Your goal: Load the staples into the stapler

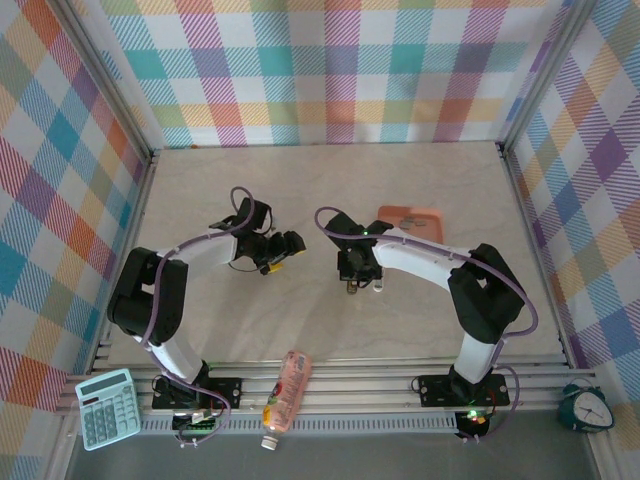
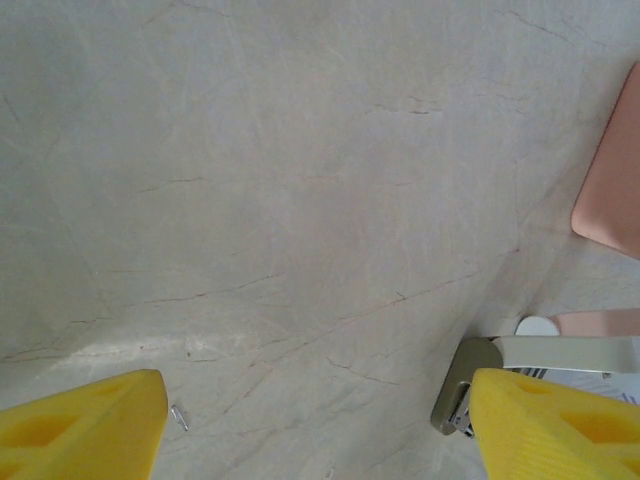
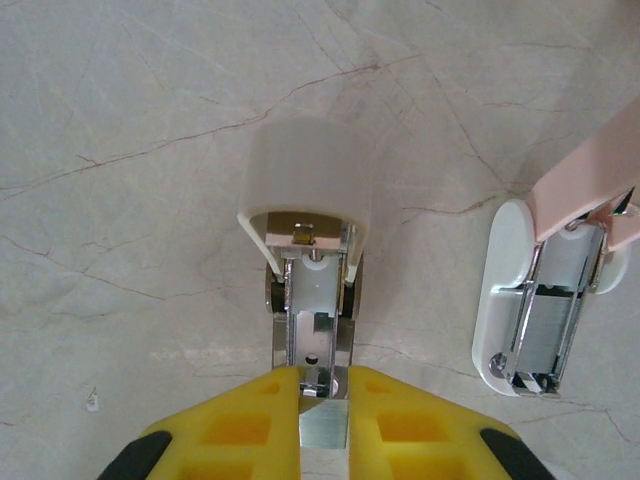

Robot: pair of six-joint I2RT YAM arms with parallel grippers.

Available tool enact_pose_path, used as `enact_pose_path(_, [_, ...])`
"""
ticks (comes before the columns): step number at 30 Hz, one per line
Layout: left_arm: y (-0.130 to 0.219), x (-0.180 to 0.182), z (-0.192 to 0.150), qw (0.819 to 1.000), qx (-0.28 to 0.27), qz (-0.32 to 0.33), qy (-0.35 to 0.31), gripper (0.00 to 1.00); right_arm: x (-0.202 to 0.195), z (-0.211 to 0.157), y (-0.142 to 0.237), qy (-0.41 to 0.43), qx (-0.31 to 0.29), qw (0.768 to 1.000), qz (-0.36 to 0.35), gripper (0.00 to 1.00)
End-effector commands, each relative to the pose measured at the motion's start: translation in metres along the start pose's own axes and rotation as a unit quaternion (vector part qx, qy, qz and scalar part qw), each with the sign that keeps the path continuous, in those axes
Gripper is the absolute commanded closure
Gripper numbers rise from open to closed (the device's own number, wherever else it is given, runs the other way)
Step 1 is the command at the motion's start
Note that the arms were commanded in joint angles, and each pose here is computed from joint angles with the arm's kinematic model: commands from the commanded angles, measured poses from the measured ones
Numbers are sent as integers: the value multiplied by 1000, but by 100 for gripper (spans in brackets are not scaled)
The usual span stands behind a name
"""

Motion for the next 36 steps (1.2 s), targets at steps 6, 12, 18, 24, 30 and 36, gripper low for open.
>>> enact_pose_path(6, [6,5,-3,1000,2,-4,-5,21,5,-1,-3,-7,2,1000,-7,85])
enact_pose_path(12, [2,10,-4,1000,9,2,-1,21,6,0,-6,-9,3,1000,-7,85])
enact_pose_path(18, [1,10,-3,1000,13,2,0,21,9,1,-11,-8,9,1000,-9,85])
enact_pose_path(24, [-2,11,-2,1000,15,5,1,21,10,4,-11,-6,6,1000,-8,85])
enact_pose_path(30, [-4,12,-2,1000,17,6,2,21,12,9,-3,-4,-3,1000,-3,85])
enact_pose_path(36, [-5,12,-2,1000,19,7,3,21,13,9,-7,-2,1,1000,-5,85])
Point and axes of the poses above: each hand's point on the last joint's axis, 136 mm out from that joint toward the fingers, its own y axis back along the fingers, its own x axis along the line the jaws close on, z = x × y, the point moved 8 cm from there along y, back along the fingers, and after that the axes turned 13 degrees about y, right-handed, at the moved point
